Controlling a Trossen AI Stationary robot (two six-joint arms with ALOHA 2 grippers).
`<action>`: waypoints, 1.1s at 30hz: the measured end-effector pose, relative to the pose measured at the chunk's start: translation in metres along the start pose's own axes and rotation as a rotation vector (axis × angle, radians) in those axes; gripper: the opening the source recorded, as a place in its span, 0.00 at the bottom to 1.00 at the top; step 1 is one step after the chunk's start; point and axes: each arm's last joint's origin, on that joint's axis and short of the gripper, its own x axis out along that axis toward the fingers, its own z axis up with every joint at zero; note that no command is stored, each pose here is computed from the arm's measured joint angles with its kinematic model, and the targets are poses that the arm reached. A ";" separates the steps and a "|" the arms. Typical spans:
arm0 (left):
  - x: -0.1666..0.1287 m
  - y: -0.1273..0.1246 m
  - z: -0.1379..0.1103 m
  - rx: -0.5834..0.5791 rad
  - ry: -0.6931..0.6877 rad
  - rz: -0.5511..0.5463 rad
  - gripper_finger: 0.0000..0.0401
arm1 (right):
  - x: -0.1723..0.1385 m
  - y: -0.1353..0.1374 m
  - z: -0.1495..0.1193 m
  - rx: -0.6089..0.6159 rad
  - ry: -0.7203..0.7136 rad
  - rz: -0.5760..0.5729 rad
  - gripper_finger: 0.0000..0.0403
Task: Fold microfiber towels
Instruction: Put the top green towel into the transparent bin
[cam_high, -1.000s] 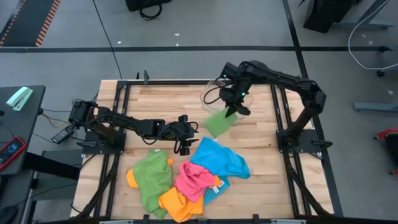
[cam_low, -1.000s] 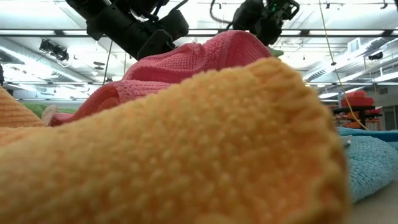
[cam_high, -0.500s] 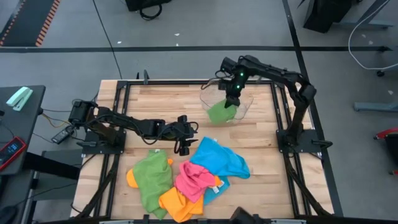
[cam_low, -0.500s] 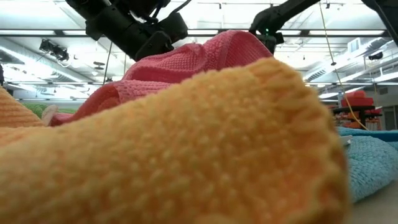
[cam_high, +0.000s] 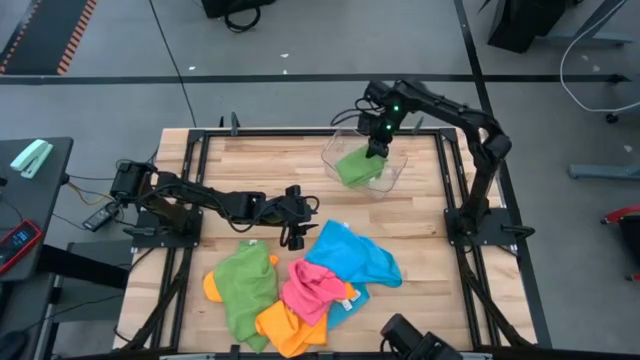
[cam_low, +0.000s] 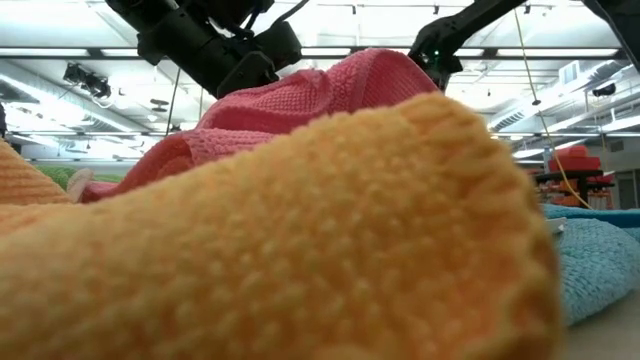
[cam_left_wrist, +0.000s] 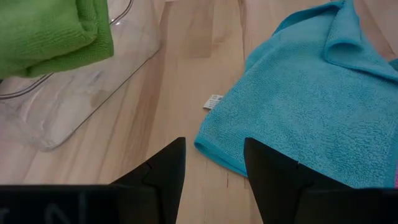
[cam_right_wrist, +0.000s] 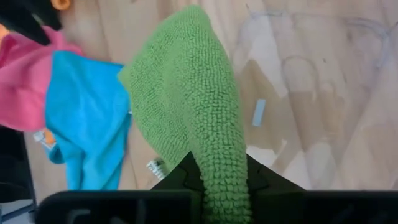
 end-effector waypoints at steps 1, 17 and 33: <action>0.000 0.000 0.000 0.000 0.000 0.000 0.43 | 0.002 -0.001 0.001 -0.004 0.004 -0.009 0.11; 0.000 0.000 -0.001 0.004 0.011 0.000 0.43 | 0.041 0.012 0.025 -0.143 0.082 -0.284 0.11; 0.000 0.000 -0.002 0.004 0.022 0.000 0.43 | 0.069 0.023 0.040 -0.278 0.104 -0.407 0.11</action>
